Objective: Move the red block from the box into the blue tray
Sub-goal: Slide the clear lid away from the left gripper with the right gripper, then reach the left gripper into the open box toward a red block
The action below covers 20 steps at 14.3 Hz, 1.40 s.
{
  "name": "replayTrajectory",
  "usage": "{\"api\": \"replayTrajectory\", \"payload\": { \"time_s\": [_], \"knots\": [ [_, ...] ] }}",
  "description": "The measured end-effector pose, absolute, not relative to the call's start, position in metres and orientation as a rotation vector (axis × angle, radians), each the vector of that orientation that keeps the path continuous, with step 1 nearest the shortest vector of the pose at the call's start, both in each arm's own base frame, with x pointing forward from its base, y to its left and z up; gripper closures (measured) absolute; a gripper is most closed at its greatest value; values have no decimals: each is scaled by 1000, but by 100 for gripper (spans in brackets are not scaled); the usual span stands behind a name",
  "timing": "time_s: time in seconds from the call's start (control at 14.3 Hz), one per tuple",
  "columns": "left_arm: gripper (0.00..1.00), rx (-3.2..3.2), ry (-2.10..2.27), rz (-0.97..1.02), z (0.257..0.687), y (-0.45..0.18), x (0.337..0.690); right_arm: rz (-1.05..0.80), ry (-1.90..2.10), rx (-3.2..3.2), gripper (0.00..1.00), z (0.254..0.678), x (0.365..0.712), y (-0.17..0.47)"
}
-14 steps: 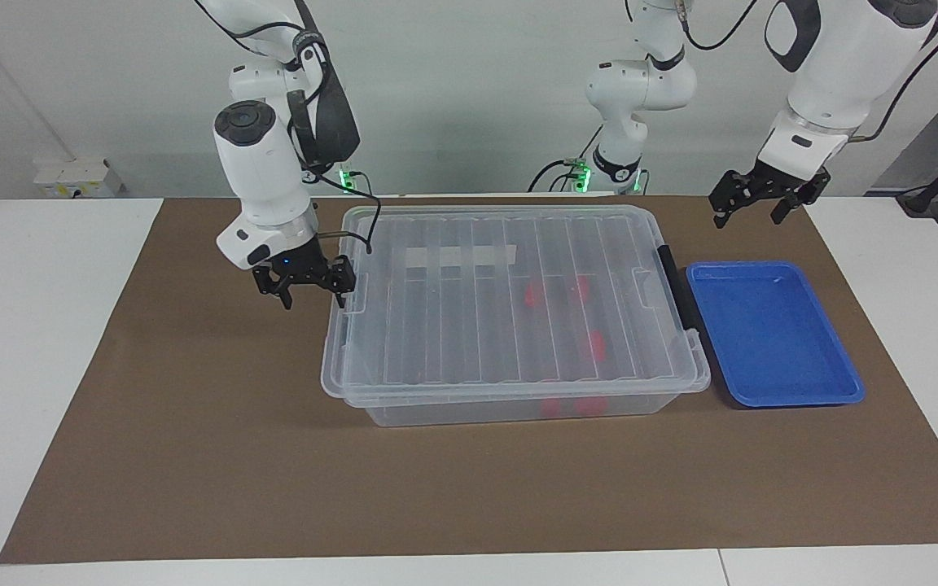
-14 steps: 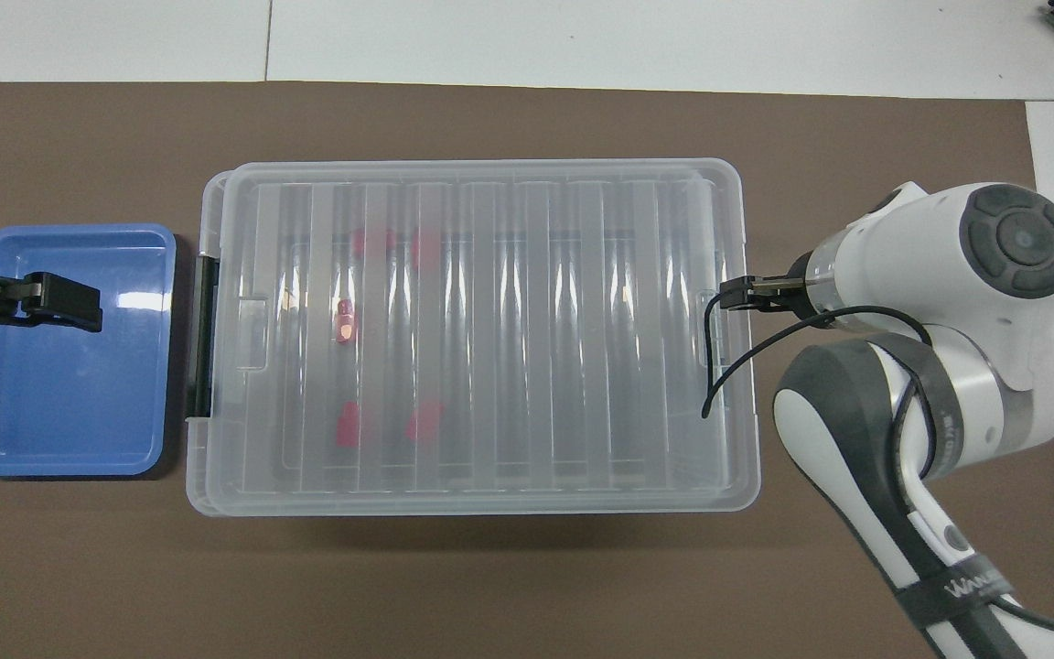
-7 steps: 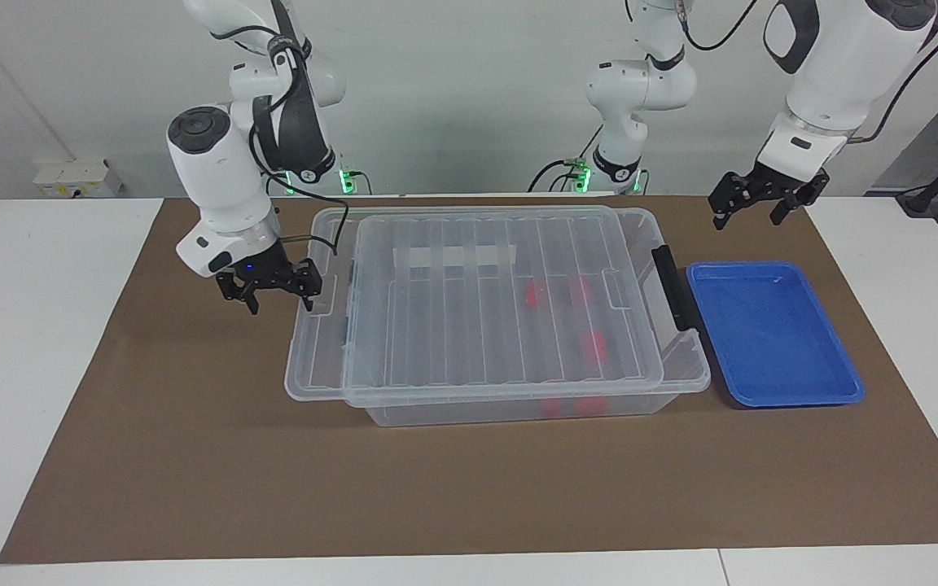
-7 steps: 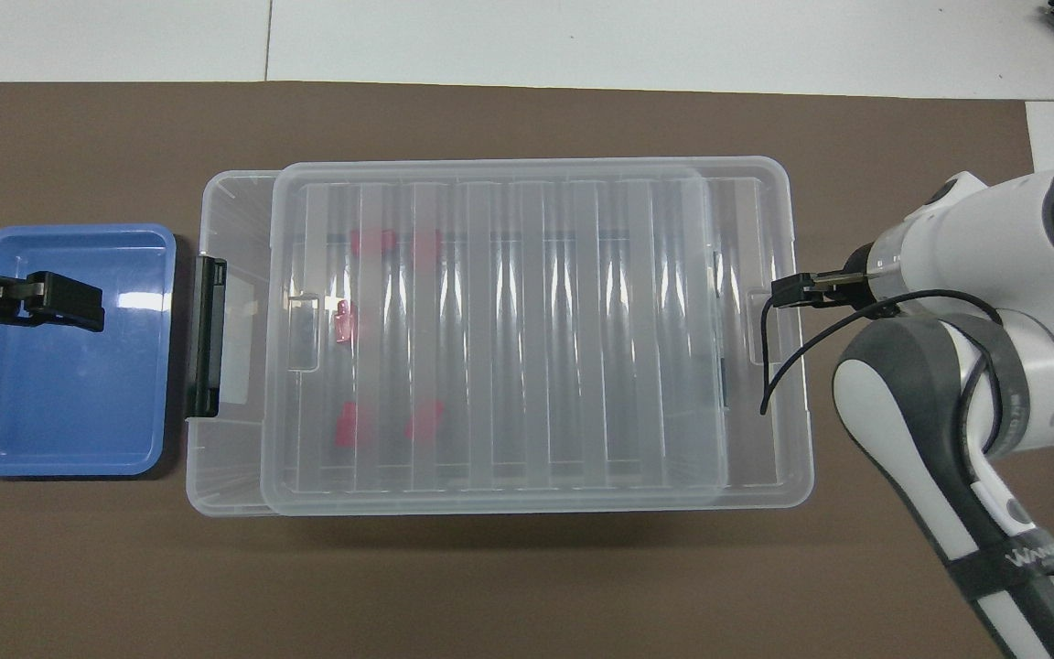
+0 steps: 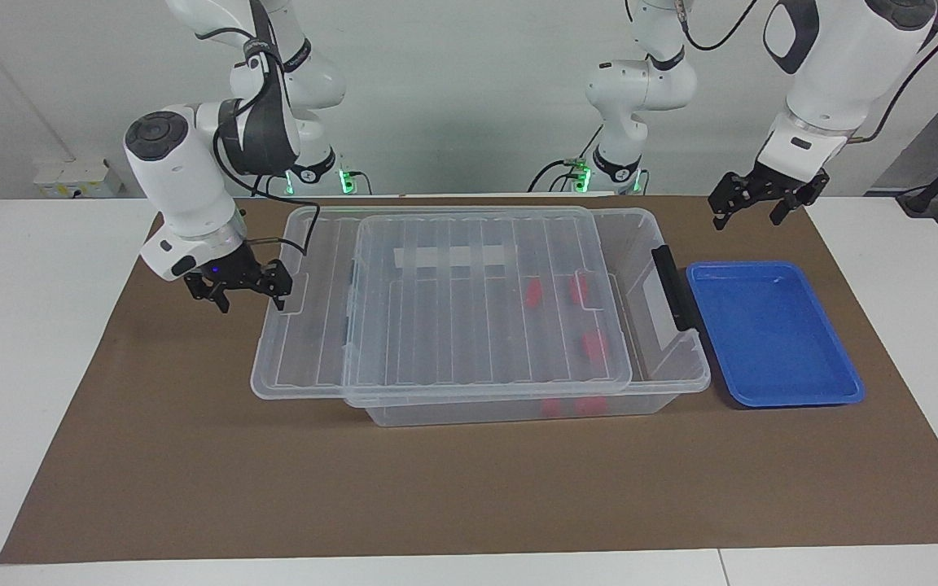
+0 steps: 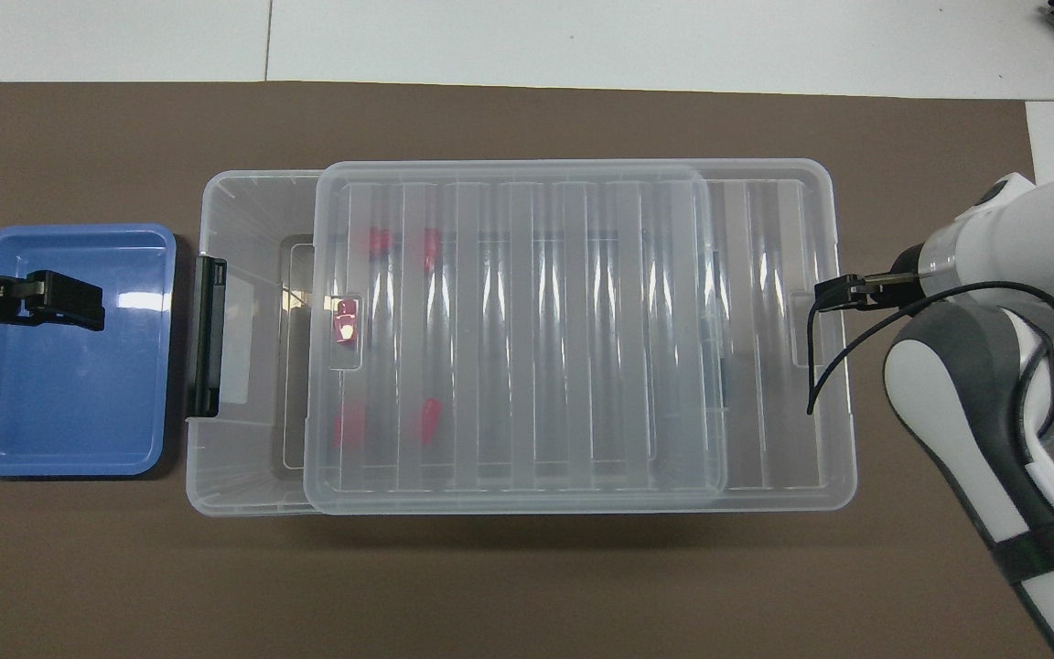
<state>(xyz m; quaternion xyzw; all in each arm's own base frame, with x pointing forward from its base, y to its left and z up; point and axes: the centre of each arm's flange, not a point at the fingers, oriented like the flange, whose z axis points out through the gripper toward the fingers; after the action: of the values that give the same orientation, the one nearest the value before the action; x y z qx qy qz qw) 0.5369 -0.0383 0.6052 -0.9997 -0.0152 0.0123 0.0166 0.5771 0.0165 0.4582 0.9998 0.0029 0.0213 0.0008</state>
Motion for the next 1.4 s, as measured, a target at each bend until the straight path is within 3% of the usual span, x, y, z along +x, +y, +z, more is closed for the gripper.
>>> {"api": "replayTrajectory", "payload": {
  "time_s": [0.7,1.4],
  "knots": [
    [0,-3120,-211,-108,575,-96,531,61,41,3136,1,458,576,-26],
    [0,-3127,-284,-167,562,-110,532,61,41,3133,1,459,572,-71]
  ]
}}
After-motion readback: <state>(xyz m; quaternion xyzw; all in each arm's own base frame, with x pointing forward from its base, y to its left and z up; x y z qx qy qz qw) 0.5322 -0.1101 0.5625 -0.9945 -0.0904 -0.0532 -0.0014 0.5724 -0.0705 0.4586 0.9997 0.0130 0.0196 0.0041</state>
